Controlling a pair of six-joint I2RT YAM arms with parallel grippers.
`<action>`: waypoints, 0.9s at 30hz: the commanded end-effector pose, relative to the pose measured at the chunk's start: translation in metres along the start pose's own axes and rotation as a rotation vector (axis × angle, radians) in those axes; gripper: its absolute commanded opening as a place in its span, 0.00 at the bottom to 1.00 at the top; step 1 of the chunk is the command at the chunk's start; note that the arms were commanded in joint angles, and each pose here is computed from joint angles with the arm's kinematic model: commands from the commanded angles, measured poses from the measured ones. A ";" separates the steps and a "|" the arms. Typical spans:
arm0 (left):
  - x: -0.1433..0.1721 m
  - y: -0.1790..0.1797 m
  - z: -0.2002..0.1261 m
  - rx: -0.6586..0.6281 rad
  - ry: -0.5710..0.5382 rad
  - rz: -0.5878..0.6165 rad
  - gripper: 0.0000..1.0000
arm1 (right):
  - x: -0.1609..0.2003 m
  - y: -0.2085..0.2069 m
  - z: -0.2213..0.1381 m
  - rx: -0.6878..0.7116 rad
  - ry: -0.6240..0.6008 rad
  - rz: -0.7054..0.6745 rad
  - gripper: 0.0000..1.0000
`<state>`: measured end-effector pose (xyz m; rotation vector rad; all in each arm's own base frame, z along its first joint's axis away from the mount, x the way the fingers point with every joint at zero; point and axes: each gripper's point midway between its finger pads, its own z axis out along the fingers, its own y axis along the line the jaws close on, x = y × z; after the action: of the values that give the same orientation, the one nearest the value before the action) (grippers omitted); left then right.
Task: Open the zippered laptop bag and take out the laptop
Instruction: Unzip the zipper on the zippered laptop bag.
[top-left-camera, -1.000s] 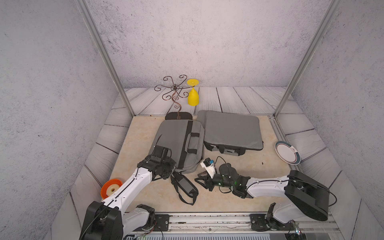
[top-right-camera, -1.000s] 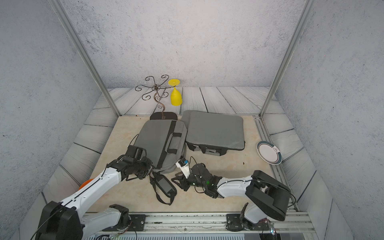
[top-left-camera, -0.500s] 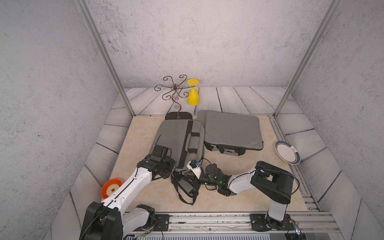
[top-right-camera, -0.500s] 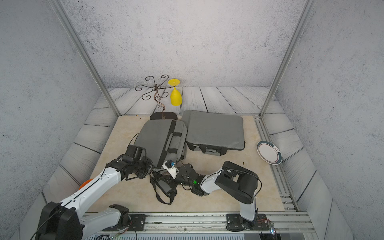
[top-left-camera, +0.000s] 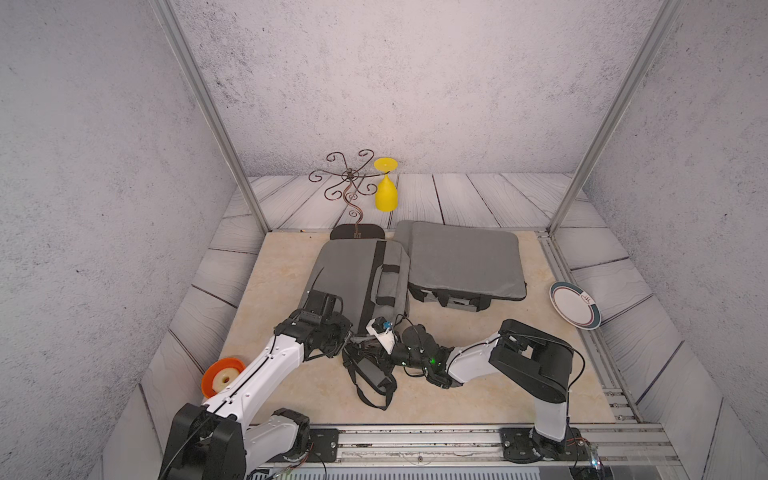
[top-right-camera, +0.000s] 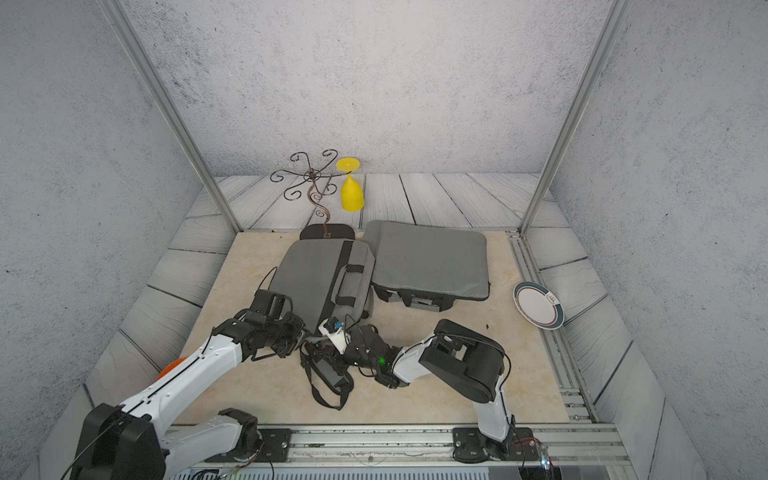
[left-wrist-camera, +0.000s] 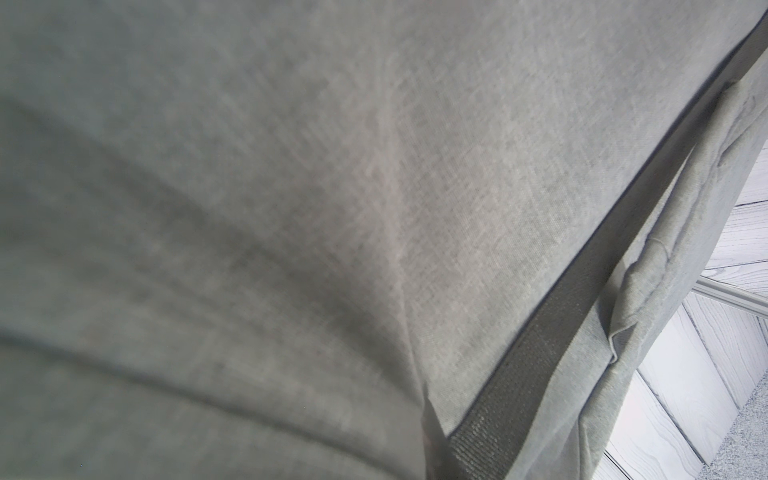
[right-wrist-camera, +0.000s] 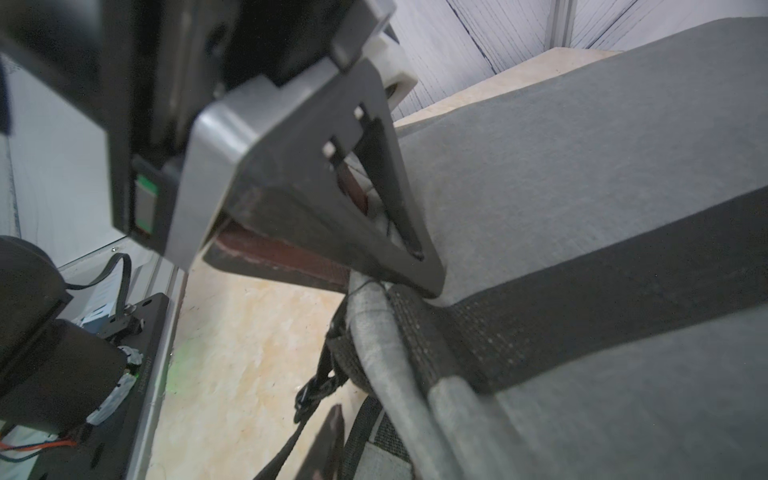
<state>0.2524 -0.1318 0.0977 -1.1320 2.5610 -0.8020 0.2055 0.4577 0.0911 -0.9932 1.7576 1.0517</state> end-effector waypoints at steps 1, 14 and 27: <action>0.012 -0.044 -0.013 0.181 0.057 0.093 0.00 | 0.008 -0.016 0.007 0.053 0.009 0.035 0.29; 0.012 -0.043 -0.007 0.175 0.064 0.096 0.00 | 0.002 -0.026 0.007 0.047 -0.014 0.106 0.00; -0.006 -0.026 -0.006 0.078 -0.023 0.145 0.00 | 0.007 -0.041 -0.033 0.204 0.062 0.020 0.00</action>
<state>0.2532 -0.1329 0.0925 -1.0860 2.5843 -0.7898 0.2177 0.4356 0.0841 -0.9210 1.8400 0.9974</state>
